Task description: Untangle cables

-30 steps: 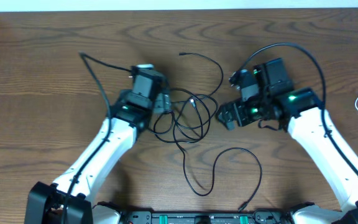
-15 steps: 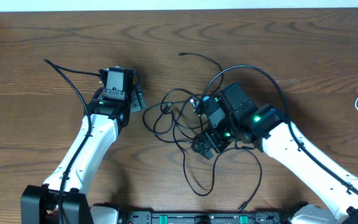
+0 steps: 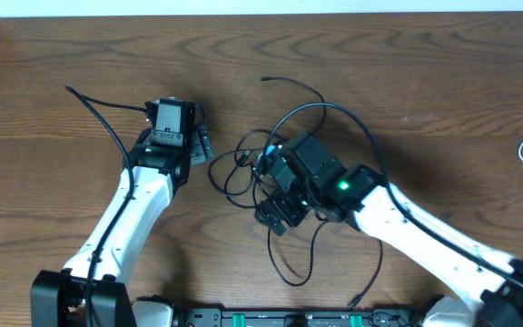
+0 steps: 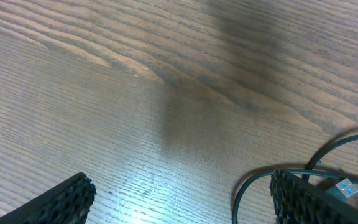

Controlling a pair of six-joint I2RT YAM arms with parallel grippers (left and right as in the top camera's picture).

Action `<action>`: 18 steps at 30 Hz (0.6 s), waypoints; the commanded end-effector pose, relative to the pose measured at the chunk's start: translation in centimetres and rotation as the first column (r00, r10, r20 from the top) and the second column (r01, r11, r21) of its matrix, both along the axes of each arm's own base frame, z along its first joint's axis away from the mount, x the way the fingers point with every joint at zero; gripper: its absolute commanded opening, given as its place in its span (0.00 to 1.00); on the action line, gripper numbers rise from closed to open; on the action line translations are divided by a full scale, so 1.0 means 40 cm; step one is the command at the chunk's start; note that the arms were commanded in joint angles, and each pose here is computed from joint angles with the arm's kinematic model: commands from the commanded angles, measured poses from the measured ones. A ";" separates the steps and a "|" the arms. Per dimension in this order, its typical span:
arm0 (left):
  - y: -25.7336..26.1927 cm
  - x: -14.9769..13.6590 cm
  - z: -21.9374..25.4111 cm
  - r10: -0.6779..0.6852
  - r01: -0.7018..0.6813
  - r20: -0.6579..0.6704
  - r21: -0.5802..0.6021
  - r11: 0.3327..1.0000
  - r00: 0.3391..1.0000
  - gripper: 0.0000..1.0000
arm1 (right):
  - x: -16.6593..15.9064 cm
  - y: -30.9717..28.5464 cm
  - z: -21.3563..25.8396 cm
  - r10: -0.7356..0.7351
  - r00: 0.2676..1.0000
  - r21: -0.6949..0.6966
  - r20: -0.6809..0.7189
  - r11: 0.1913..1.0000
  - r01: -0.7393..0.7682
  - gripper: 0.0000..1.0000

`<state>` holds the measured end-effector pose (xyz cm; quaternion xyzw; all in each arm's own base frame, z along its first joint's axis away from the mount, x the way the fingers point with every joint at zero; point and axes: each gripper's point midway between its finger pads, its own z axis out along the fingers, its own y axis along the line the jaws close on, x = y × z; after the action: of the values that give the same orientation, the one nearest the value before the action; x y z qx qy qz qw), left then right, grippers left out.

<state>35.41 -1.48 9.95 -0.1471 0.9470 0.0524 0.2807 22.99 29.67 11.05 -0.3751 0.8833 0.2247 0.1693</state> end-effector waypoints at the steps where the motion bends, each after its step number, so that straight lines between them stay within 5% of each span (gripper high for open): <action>1: 0.007 0.004 0.022 0.017 -0.017 0.023 0.003 1.000 1.000 0.91 | -0.006 0.013 -0.080 -0.033 0.998 -0.048 -0.062 0.998 0.030 0.99; 18: 0.007 0.004 0.022 0.017 -0.017 0.023 0.003 1.000 1.000 0.91 | 0.058 0.046 -0.205 -0.167 0.983 -0.080 -0.081 0.984 0.161 0.99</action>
<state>35.41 -1.48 9.95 -0.1471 0.9470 0.0524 0.2807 25.22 31.76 3.39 -0.3098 0.9188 0.2038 0.1355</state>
